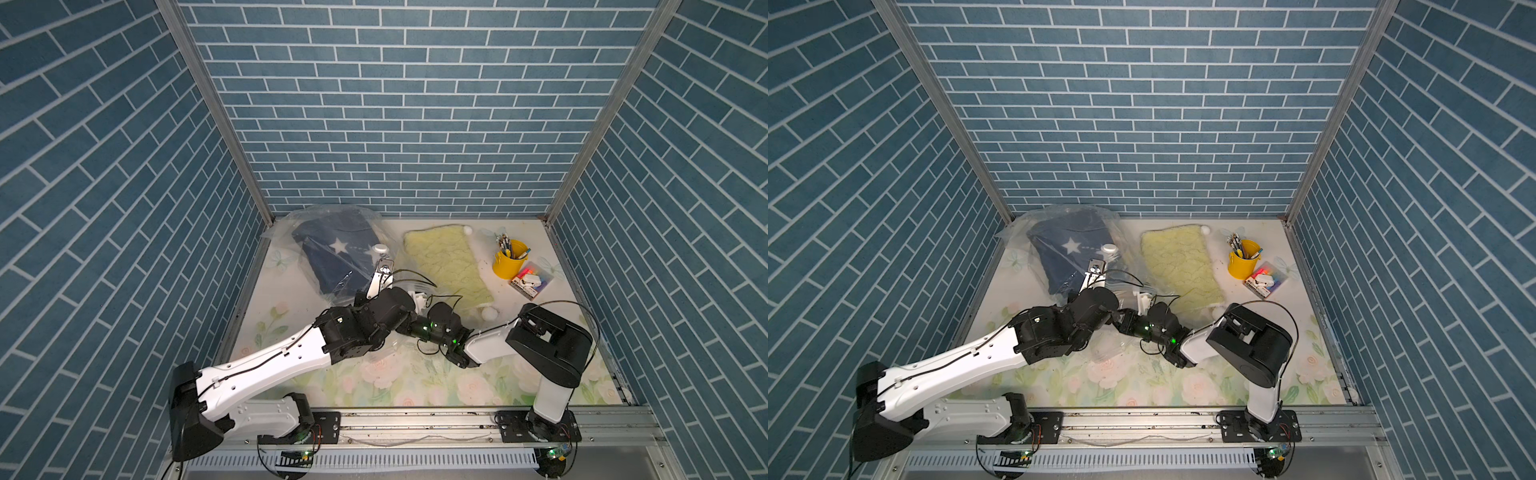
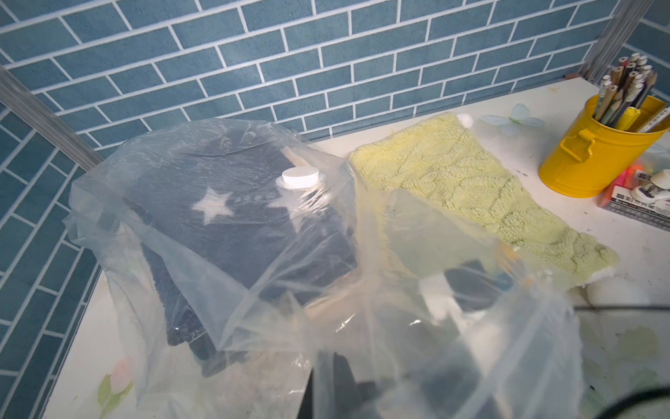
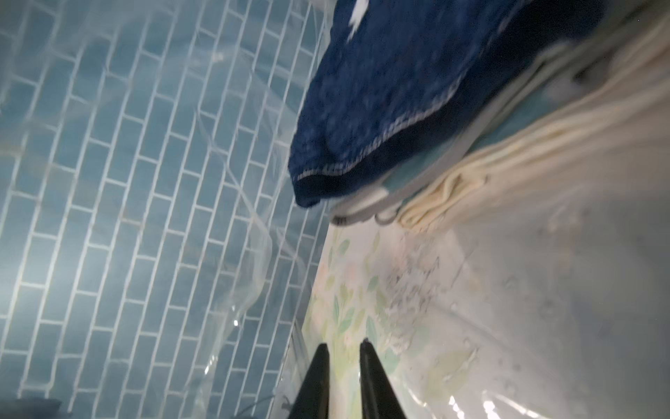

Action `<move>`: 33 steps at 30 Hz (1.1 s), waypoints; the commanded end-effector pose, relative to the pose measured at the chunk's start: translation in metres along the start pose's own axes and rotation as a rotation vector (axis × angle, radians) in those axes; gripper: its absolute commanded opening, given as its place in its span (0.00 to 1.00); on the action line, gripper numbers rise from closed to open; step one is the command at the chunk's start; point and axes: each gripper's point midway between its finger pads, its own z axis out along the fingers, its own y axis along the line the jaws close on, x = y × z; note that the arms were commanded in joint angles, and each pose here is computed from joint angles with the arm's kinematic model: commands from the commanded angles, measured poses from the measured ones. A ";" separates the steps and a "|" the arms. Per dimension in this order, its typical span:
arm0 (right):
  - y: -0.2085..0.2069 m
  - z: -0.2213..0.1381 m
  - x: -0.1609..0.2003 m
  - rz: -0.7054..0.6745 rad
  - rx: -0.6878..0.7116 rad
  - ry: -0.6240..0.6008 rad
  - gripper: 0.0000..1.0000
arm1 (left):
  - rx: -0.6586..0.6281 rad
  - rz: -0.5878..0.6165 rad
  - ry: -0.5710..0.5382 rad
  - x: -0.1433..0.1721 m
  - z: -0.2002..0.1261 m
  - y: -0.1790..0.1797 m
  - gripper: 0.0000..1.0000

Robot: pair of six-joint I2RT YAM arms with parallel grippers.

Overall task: Take the blanket out of the vacuum bag
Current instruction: Take out the blanket from the vacuum bag.

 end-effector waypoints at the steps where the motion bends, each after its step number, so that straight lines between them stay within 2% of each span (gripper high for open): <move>1: 0.001 0.005 -0.024 0.015 0.020 -0.076 0.19 | 0.054 -0.014 0.000 0.005 -0.003 -0.004 0.00; 3: 0.003 0.012 -0.036 0.015 0.022 -0.117 0.19 | 0.055 -0.011 0.004 0.010 -0.004 -0.001 0.00; 9: 0.005 0.030 -0.074 0.020 0.076 -0.258 0.29 | 0.131 -0.036 -0.026 0.009 -0.012 -0.004 0.00; 11: 0.005 0.039 -0.078 0.027 0.081 -0.265 0.33 | 0.151 -0.041 -0.036 0.010 -0.014 -0.005 0.00; 15: 0.005 0.057 -0.063 0.108 0.013 -0.216 0.37 | 0.164 -0.023 -0.044 0.010 -0.016 -0.005 0.02; 20: -0.001 0.067 -0.047 0.161 -0.013 -0.176 0.43 | 0.048 -0.050 -0.041 0.012 -0.013 0.014 0.03; 24: -0.004 0.073 -0.045 0.193 -0.033 -0.169 0.46 | -0.108 -0.118 -0.015 0.024 -0.007 0.037 0.05; 28: -0.003 0.082 -0.040 0.195 -0.054 -0.131 0.49 | -0.142 -0.116 0.023 0.039 -0.002 0.039 0.08; 33: -0.003 0.089 -0.039 0.209 -0.078 -0.120 0.50 | -0.117 -0.204 -0.038 0.032 -0.016 0.051 0.09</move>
